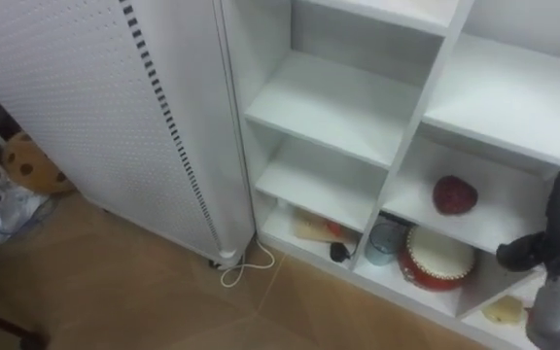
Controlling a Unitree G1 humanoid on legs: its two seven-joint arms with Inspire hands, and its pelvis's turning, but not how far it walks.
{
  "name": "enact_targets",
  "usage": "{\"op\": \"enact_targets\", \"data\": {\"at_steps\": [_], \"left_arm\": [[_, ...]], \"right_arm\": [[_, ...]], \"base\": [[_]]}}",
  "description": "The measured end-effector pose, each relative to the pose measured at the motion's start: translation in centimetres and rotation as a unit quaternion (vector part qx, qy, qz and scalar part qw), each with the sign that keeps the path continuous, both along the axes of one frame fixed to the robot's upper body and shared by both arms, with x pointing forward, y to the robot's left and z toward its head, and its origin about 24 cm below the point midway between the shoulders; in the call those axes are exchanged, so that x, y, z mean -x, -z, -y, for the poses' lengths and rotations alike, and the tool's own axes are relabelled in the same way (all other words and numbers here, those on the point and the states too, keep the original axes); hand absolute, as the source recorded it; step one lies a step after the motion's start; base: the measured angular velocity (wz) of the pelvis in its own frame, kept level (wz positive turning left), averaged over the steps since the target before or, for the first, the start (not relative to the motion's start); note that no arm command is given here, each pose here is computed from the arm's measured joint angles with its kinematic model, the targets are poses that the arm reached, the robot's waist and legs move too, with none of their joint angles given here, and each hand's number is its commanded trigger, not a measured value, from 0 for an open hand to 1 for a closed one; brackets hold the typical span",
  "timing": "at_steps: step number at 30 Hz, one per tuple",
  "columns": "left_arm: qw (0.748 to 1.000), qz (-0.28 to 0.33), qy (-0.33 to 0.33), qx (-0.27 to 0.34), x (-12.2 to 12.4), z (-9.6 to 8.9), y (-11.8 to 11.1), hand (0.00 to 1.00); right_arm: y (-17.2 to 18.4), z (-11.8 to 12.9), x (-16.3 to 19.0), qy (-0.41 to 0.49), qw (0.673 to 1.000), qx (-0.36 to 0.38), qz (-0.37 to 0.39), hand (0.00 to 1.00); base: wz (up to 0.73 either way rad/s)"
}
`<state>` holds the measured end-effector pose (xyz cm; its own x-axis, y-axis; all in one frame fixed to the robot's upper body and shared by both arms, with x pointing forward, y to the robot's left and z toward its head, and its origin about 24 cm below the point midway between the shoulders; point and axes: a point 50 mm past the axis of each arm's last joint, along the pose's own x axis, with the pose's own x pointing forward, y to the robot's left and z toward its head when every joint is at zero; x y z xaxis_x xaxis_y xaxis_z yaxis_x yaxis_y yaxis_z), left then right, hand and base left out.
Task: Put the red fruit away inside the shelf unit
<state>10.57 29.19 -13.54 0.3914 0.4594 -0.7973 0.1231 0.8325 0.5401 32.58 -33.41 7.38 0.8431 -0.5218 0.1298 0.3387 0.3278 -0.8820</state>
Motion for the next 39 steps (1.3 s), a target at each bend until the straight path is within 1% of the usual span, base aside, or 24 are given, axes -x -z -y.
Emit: {"op": "enact_targets", "data": {"at_steps": [2,6,7,9,11,12,14,15,17,18,19,20,22,26,29,33,36,39], "left_arm": [[1.000,0.006,0.005,0.005,-0.4,0.1,-0.1,0.00],[1.000,0.018,0.002,0.013,-0.8,0.1,-0.1,0.00],[1.000,0.019,0.002,0.012,-1.0,0.1,-0.1,0.00],[1.000,0.024,0.001,0.012,-1.1,0.0,-0.2,0.00],[0.999,0.027,-0.002,0.018,-0.8,0.3,0.1,0.00],[0.999,0.027,-0.002,0.019,-0.6,0.3,0.1,0.00],[1.000,0.017,-0.003,0.022,0.9,0.6,0.6,0.00],[1.000,0.013,-0.008,0.024,1.5,0.8,0.7,0.00],[0.999,-0.009,-0.030,0.039,4.5,1.8,1.6,0.00],[0.998,-0.016,-0.032,0.042,5.2,2.0,1.8,0.00],[0.998,-0.025,-0.038,0.048,6.5,2.5,2.0,0.00],[0.997,-0.030,-0.046,0.054,7.4,2.9,2.1,0.00],[0.997,-0.032,-0.049,0.052,8.3,3.1,2.2,0.00],[0.997,-0.015,-0.070,0.036,8.6,3.4,2.1,0.00],[0.998,-0.013,-0.061,0.019,8.5,4.0,2.2,0.00],[0.998,-0.013,-0.057,0.006,8.3,4.5,2.3,0.00],[0.998,0.003,-0.063,-0.002,7.7,4.2,2.0,0.00],[0.996,0.026,-0.086,-0.006,7.0,3.7,1.7,0.00]], "right_arm": [[1.8,-0.6,0.8,-0.029,0.998,0.018,-0.044,0.00],[3.8,-1.2,2.0,-0.066,0.994,0.030,-0.087,0.00],[4.8,-1.3,2.7,-0.073,0.991,0.030,-0.104,0.00],[6.3,-1.9,3.6,-0.083,0.988,0.023,-0.127,0.00],[9.7,-2.5,6.3,-0.085,0.980,-0.003,-0.179,0.00],[10.6,-2.7,7.1,-0.085,0.977,-0.011,-0.195,0.00],[14.5,-3.6,11.1,-0.078,0.962,-0.047,-0.259,0.00],[15.5,-3.8,12.5,-0.072,0.956,-0.058,-0.279,0.00],[19.0,-5.1,17.8,-0.044,0.932,-0.108,-0.344,0.00],[19.7,-5.3,19.3,-0.036,0.924,-0.119,-0.362,0.00],[20.8,-5.9,21.8,-0.024,0.909,-0.140,-0.393,0.00],[21.5,-6.3,23.6,-0.016,0.896,-0.155,-0.417,0.00],[22.1,-6.7,25.7,0.004,0.880,-0.181,-0.438,0.00],[22.8,-7.2,28.6,0.081,0.863,-0.249,-0.433,0.00],[23.1,-7.6,29.6,0.123,0.853,-0.280,-0.424,0.00],[23.2,-7.8,30.0,0.153,0.847,-0.298,-0.413,0.00],[23.3,-7.9,30.3,0.181,0.840,-0.319,-0.399,0.00],[23.3,-7.7,30.4,0.205,0.837,-0.335,-0.381,0.00]], "base": [[-0.22],[-0.14],[0.00],[-0.05],[0.00],[0.00],[0.04],[0.05],[0.00],[0.00],[0.00],[0.00],[0.05],[0.05],[-0.12],[-0.12],[-0.09],[-0.16]]}}
